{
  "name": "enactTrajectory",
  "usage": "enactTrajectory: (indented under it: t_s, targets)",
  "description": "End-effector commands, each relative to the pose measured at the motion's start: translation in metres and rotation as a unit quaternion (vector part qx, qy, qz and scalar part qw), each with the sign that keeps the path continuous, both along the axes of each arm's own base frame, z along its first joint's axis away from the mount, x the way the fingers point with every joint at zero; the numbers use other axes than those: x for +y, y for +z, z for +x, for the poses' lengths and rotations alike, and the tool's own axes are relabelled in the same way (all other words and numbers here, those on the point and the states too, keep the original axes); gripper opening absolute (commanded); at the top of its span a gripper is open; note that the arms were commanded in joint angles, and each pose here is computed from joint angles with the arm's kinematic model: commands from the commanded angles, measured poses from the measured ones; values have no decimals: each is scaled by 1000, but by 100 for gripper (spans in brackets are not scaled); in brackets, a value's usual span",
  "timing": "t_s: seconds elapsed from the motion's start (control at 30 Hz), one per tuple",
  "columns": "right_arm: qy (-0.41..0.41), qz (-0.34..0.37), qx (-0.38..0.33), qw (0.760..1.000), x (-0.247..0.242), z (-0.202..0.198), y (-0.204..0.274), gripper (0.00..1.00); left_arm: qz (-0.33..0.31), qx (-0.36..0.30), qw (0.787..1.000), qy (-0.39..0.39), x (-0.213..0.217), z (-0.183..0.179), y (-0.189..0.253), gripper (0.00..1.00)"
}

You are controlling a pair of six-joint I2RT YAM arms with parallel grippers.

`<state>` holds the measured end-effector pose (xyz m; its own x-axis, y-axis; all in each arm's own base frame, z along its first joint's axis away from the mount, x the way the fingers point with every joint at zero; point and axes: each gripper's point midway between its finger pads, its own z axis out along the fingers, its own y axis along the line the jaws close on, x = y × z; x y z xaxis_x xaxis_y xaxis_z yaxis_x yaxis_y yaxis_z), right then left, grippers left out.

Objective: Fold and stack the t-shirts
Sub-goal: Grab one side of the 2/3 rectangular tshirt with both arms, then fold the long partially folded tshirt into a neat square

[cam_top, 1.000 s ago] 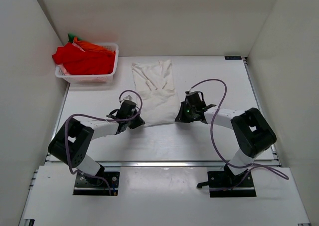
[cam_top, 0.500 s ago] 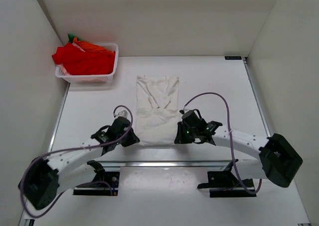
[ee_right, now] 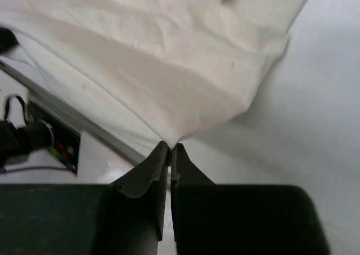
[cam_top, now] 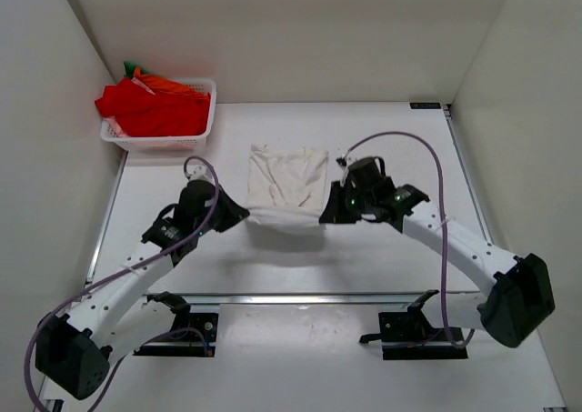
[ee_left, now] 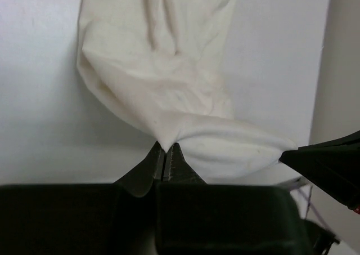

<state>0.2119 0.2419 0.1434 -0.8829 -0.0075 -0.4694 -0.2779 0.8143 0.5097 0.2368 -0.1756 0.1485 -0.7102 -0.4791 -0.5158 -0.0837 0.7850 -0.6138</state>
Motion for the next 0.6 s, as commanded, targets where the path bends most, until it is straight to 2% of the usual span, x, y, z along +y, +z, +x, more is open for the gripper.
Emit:
enactTrajectory:
  t_s: [0.0, 0.2, 0.23, 0.37, 0.43, 0.57]
  targets:
    - [39, 1, -51, 998, 0, 42, 37, 0, -9, -73, 997, 37, 16, 53, 42, 1]
    - [0, 21, -90, 996, -9, 130, 64, 1, 7, -117, 992, 45, 11, 114, 68, 3]
    - [-4, 16, -89, 996, -11, 143, 57, 0, 3, -128, 991, 46, 9, 122, 77, 3]
    - [-28, 18, -109, 994, -17, 191, 61, 0, 13, -137, 988, 65, 13, 167, 72, 6]
    - [-29, 10, -101, 994, -18, 212, 44, 0, 13, -148, 986, 74, 14, 191, 79, 6]
    - [-50, 4, -126, 991, -26, 264, 45, 0, 39, -146, 983, 105, 23, 241, 59, 11]
